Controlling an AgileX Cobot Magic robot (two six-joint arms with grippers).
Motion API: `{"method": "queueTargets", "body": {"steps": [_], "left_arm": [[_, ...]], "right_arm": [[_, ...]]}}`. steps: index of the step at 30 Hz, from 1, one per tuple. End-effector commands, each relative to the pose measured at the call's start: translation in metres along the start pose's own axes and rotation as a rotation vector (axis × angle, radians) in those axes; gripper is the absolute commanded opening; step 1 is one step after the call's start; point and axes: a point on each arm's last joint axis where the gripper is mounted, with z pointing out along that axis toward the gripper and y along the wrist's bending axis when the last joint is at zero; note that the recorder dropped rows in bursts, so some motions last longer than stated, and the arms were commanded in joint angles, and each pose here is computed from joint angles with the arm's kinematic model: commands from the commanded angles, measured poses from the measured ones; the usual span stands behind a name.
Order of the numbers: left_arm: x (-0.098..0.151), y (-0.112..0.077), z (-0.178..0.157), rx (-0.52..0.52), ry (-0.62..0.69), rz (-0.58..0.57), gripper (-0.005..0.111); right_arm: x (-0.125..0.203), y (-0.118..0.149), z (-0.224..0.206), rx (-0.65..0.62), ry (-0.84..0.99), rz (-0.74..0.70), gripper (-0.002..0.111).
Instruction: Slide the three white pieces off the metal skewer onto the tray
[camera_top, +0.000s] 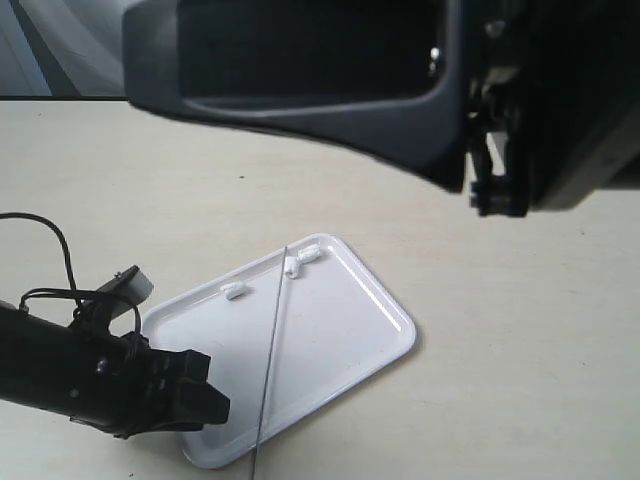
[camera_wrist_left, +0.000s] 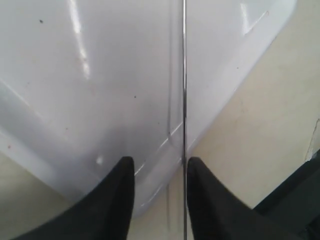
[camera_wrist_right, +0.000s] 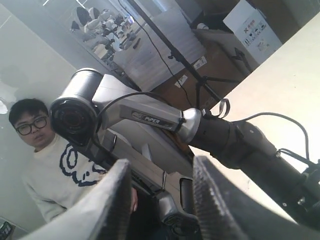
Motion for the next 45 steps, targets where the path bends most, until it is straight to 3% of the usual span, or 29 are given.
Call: {"method": "queueTargets", "body": {"steps": [1,6,8,15,18,22,26,28,31,36,42,45], "left_arm": [[-0.004,-0.004,-0.001,0.036,-0.033,-0.008,0.025],[-0.008,-0.01,-0.005,0.05,-0.061,0.015,0.0],[-0.011,-0.015,-0.009,0.055,-0.09,0.038,0.0],[-0.022,-0.029,-0.037,-0.015,-0.269,0.176,0.0],[-0.023,-0.031,-0.051,-0.105,-0.341,0.294,0.0],[-0.022,-0.037,-0.071,-0.157,-0.457,0.337,0.0],[-0.016,-0.043,-0.092,-0.25,-0.545,0.532,0.0],[-0.013,-0.047,-0.102,-0.256,-0.601,0.538,0.0],[-0.007,-0.056,-0.121,-0.232,-0.727,0.527,0.0],[0.014,-0.066,-0.149,-0.283,-0.846,0.738,0.0],[0.036,-0.072,-0.177,-0.297,-1.014,0.766,0.0],[0.045,-0.067,-0.18,-0.346,-0.994,0.787,0.0]], "right_arm": [[0.0,0.003,-0.005,0.011,0.006,-0.058,0.04],[0.001,0.003,-0.015,0.072,0.009,-0.161,0.04],[0.002,0.002,-0.021,0.117,0.019,-0.19,0.038],[0.015,-0.027,-0.037,0.441,0.163,-0.293,-0.001],[0.026,-0.048,-0.045,0.611,0.189,-0.281,-0.001],[0.039,-0.075,-0.057,0.804,0.139,-0.347,-0.001],[0.054,-0.095,-0.072,0.939,0.045,-0.34,-0.001],[0.06,-0.102,-0.081,0.995,-0.01,-0.355,-0.001],[0.068,-0.106,-0.093,1.037,-0.085,-0.383,-0.001],[0.077,-0.105,-0.112,1.055,-0.164,-0.461,-0.001],[0.075,-0.094,-0.131,1.055,-0.269,-0.507,-0.001],[0.076,-0.095,-0.139,1.11,-0.281,-0.484,-0.001]]}}
